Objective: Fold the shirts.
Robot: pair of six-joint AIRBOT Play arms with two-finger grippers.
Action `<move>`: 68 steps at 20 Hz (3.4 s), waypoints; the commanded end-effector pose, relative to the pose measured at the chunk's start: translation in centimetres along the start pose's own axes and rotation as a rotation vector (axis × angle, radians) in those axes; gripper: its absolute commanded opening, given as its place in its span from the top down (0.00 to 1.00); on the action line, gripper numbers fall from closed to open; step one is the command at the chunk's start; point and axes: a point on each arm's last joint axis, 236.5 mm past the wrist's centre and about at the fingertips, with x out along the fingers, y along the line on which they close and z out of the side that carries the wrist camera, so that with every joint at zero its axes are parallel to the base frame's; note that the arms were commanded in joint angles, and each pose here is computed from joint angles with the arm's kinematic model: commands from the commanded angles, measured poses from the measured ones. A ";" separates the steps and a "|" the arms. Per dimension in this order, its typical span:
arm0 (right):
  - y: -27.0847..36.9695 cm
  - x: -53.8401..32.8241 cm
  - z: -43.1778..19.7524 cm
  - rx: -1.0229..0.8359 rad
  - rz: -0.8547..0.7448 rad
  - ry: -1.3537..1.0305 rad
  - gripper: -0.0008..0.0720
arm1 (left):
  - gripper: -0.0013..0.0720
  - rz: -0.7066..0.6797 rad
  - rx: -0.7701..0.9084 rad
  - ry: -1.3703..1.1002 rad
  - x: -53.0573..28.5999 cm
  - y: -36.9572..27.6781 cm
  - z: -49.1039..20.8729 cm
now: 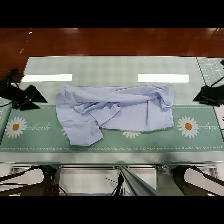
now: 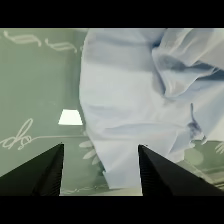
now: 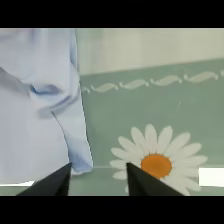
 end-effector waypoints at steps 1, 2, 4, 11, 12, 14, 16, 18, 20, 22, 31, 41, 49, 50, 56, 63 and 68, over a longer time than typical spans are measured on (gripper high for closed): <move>-1.4 2.0 -4.5 0.125 0.073 0.079 0.20 | 0.21 -0.021 -0.008 0.079 2.6 1.5 -3.2; -0.9 2.8 -5.3 0.141 0.108 0.097 0.18 | 0.21 -0.032 -0.021 0.073 3.4 1.5 -3.2; 0.1 3.7 -6.1 0.134 0.160 0.116 0.19 | 0.04 -0.043 -0.035 0.080 4.8 1.5 -3.3; 2.1 3.6 -4.4 0.147 0.252 0.047 0.20 | 0.10 -0.011 0.010 0.169 11.1 -0.2 -3.6; 2.3 3.5 -4.3 0.149 0.258 0.043 0.20 | 0.40 0.001 0.011 0.168 12.0 -0.5 -3.5; 1.9 3.6 -4.7 0.134 0.242 0.057 0.20 | 0.81 0.016 0.043 0.163 13.1 -1.2 -3.3; -0.6 4.1 -6.5 0.098 0.136 0.124 0.20 | 0.96 0.016 0.052 0.178 13.2 -1.5 -3.7; -2.1 4.8 -8.2 0.129 0.101 0.164 0.20 | 0.96 0.012 0.055 0.194 13.0 -1.6 -4.1; -1.4 6.0 -9.1 0.196 0.177 0.164 0.18 | 0.96 0.011 0.059 0.187 12.8 -1.7 -4.0; -0.4 7.5 -10.0 0.208 0.222 0.171 0.18 | 0.96 0.004 0.059 0.181 12.7 -1.9 -4.0; 4.8 12.8 -7.7 0.266 0.282 0.016 0.19 | 0.96 -0.009 0.099 0.176 12.1 -2.4 -4.1; 12.2 1.9 -1.7 -0.101 0.366 -0.255 0.97 | 0.97 -0.020 0.426 -0.178 1.4 -9.1 1.6; 20.7 -38.0 1.3 -0.452 0.213 -1.415 0.97 | 0.96 -0.085 0.833 -1.630 -43.8 -27.8 -10.9; 21.2 -42.4 -0.4 -0.452 0.199 -1.544 0.97 | 0.96 -0.103 0.846 -1.797 -48.0 -28.4 -15.0; 21.8 -51.9 -8.8 -0.424 0.115 -1.761 0.97 | 0.97 -0.025 0.893 -1.953 -51.5 -26.9 -28.0; 19.3 -48.8 -14.2 -0.353 -0.044 -1.525 0.97 | 0.97 0.143 0.817 -1.596 -43.9 -21.7 -30.1; 16.0 -39.1 -15.6 -0.313 -0.127 -1.076 0.97 | 0.97 0.206 0.725 -1.233 -36.6 -17.4 -29.9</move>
